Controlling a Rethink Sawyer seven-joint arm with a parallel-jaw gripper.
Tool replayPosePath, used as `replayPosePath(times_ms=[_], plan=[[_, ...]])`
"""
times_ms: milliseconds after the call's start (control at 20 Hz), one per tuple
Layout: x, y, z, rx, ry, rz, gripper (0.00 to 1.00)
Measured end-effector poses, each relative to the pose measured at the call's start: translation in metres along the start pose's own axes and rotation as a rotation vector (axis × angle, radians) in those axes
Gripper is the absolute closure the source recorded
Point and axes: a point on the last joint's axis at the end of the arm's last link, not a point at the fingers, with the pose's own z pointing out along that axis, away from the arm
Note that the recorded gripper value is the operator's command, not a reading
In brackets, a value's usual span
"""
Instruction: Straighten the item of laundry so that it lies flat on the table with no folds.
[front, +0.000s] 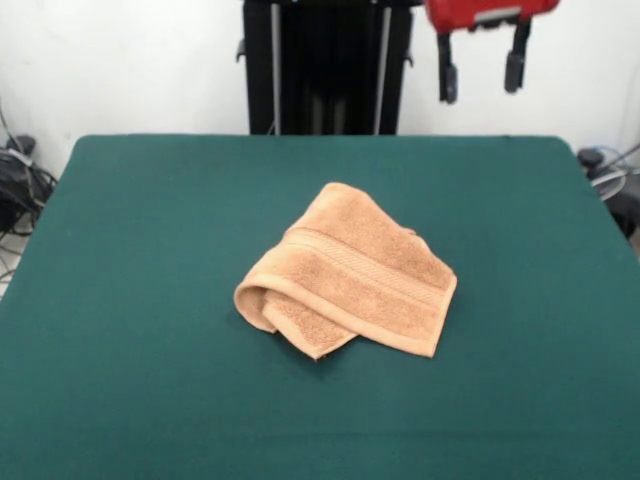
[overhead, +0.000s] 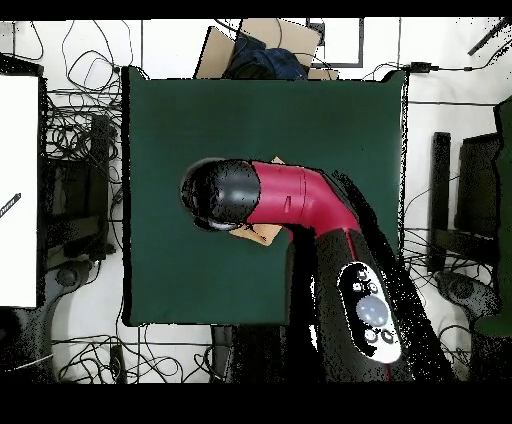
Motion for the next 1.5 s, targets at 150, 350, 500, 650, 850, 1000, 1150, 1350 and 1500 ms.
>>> replayPosePath(times_ms=[150,350,500,650,850,1000,1150,1350,1500], plan=[[0.002,-0.001,0.013,0.011,0.005,-0.014,0.0],[0.007,-0.003,0.035,0.04,0.018,-0.048,0.0],[0.008,-0.003,0.048,0.049,0.026,-0.064,0.0],[0.009,-0.005,0.062,0.05,0.035,-0.073,0.0],[0.008,-0.007,0.075,0.044,0.043,-0.073,0.0],[0.009,-0.008,0.083,0.039,0.05,-0.07,0.0],[0.008,-0.009,0.085,0.039,0.05,-0.069,0.0],[0.001,-0.011,0.081,0.043,0.034,-0.068,0.0],[-0.004,-0.012,0.078,0.046,0.023,-0.067,0.0]])
